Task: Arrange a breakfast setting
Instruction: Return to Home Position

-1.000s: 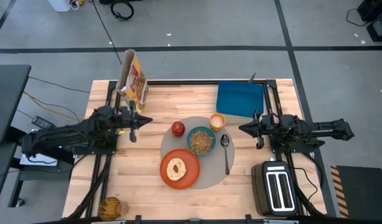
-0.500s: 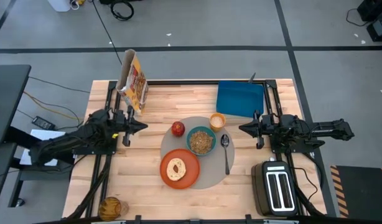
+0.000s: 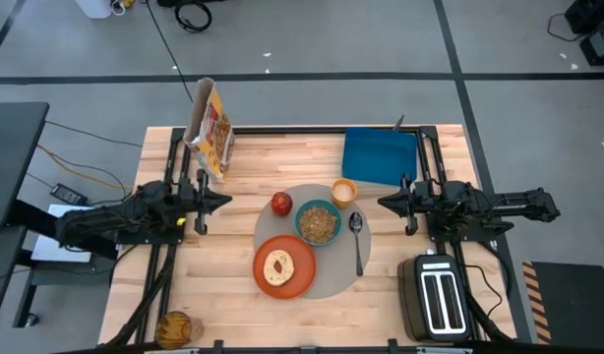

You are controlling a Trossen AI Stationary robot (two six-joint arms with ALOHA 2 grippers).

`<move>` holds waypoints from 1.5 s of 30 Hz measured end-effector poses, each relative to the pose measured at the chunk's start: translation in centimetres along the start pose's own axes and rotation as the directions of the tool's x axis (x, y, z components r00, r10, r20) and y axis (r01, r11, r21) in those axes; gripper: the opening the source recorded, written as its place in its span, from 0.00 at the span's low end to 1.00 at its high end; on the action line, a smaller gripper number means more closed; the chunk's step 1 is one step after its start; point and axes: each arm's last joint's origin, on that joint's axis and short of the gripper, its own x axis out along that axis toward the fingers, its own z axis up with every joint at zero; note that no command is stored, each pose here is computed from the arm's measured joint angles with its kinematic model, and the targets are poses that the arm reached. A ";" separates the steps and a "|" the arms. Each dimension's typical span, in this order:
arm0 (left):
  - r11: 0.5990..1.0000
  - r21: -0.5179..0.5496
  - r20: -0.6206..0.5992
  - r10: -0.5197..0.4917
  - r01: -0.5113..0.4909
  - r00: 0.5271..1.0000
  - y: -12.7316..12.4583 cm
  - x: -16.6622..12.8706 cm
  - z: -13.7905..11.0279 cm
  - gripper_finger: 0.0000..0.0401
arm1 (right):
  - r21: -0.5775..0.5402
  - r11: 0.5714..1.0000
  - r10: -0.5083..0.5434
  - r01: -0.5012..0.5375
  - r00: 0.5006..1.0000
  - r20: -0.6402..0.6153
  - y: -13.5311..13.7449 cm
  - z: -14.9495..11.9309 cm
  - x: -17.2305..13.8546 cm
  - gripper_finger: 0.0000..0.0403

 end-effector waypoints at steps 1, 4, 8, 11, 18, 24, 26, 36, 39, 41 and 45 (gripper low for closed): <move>1.000 -0.015 0.008 -0.005 0.005 1.000 -0.1 0.0 0.1 0.01 | 0.000 1.000 0.001 -0.001 1.000 0.003 0.0 0.0 0.0 0.07; 1.000 -0.016 -0.038 0.000 0.000 0.999 -0.2 0.0 -0.4 0.01 | 0.001 1.000 0.001 -0.001 1.000 0.007 0.0 0.1 0.0 0.07; 1.000 -0.013 -0.047 0.028 -0.028 0.998 -0.4 0.0 -0.5 0.01 | 0.001 1.000 0.001 -0.001 1.000 0.007 0.0 0.1 0.0 0.07; 1.000 -0.019 -0.042 -0.020 0.019 0.999 -0.8 0.0 -0.4 0.01 | 0.001 1.000 0.001 -0.001 1.000 0.007 0.0 0.1 0.0 0.07; 0.996 -0.046 -0.030 -0.071 0.070 0.997 -1.4 0.0 -0.3 0.02 | 0.001 1.000 0.001 -0.001 1.000 0.007 0.0 0.1 0.0 0.07; 0.995 -0.054 -0.033 -0.080 0.078 0.996 -1.5 0.0 -0.3 0.02 | 0.001 1.000 0.001 -0.001 1.000 0.007 0.0 0.1 0.0 0.07; 0.995 -0.056 -0.029 -0.080 0.078 0.996 -1.5 0.0 -0.3 0.02 | 0.001 1.000 0.001 -0.001 1.000 0.007 0.0 0.1 0.0 0.07; 0.995 -0.055 -0.029 -0.080 0.078 0.996 -1.5 0.0 -0.3 0.02 | 0.001 1.000 0.001 -0.001 1.000 0.007 0.0 0.1 0.0 0.07; 0.995 -0.055 -0.028 -0.080 0.078 0.996 -1.5 0.0 -0.3 0.02 | 0.001 1.000 0.001 -0.001 1.000 0.007 0.0 0.1 0.0 0.07; 0.995 -0.055 -0.029 -0.080 0.078 0.996 -1.5 0.0 -0.3 0.02 | 0.001 1.000 0.001 -0.001 1.000 0.007 0.0 0.1 0.0 0.07; 0.995 -0.055 -0.028 -0.080 0.078 0.996 -1.5 0.0 -0.3 0.02 | 0.001 1.000 0.001 -0.001 1.000 0.007 0.0 0.1 0.0 0.07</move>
